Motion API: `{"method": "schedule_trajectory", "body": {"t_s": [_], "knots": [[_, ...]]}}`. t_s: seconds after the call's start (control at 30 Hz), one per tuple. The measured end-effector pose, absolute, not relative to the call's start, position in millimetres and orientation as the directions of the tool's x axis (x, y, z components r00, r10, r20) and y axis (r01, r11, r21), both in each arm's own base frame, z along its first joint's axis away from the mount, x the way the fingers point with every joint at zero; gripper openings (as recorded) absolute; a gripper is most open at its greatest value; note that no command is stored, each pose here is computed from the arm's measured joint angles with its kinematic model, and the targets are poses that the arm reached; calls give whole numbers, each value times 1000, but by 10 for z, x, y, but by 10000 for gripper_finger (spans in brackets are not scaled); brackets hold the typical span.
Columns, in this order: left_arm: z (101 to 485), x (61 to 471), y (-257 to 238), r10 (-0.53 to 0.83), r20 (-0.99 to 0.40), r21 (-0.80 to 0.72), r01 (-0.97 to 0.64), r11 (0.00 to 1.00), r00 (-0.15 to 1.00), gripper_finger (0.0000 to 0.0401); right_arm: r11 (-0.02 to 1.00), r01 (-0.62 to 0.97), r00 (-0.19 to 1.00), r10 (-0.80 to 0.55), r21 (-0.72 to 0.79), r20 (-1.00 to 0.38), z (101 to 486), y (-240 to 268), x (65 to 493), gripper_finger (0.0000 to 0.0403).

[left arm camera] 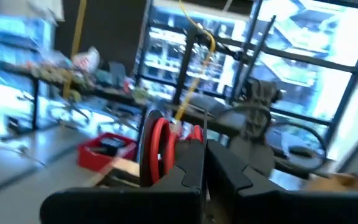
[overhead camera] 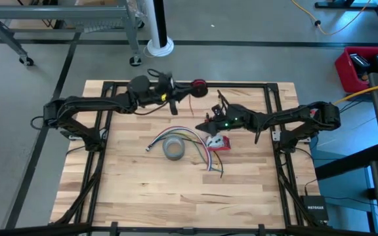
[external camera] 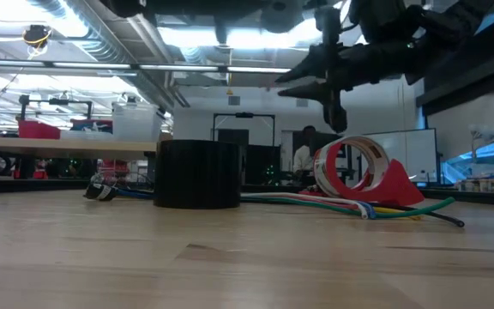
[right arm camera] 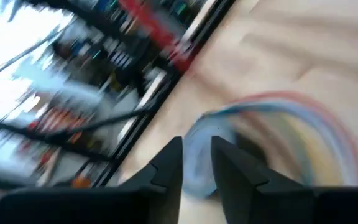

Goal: Coil cords
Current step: Uncoil the red wire from the black spool

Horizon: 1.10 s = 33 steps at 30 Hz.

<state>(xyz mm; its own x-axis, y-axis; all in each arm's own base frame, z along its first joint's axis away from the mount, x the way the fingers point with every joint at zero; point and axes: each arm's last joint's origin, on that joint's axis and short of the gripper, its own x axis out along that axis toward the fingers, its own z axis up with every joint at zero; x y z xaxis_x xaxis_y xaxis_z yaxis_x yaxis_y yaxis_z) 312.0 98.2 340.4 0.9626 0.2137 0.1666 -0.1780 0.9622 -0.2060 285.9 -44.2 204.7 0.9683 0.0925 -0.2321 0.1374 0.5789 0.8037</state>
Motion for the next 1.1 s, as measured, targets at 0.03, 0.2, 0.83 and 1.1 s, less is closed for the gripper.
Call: {"method": "schedule_trajectory", "body": {"t_s": [0.03, 0.2, 0.83, 1.1], "knots": [[3438, 3085, 996, 225, 174, -194, -190, 962, 959, 0, 577, 117, 967, 119, 808, -225, 2053, -449, 2857, 109], [3592, 2913, 1045, 256, 205, -148, -229, 962, 945, 0, 576, 120, 968, 112, 809, -223, 2055, -447, 2859, 158], [3289, 2764, 714, 97, -277, -190, -153, 970, 956, 0, 568, 45, 997, 20, 822, -69, 2227, -749, 2807, 166], [3308, 2799, 557, -81, -250, -225, 24, 974, 965, 0, 550, 47, 998, 12, 834, -64, 2233, -745, 2809, 166]]}}
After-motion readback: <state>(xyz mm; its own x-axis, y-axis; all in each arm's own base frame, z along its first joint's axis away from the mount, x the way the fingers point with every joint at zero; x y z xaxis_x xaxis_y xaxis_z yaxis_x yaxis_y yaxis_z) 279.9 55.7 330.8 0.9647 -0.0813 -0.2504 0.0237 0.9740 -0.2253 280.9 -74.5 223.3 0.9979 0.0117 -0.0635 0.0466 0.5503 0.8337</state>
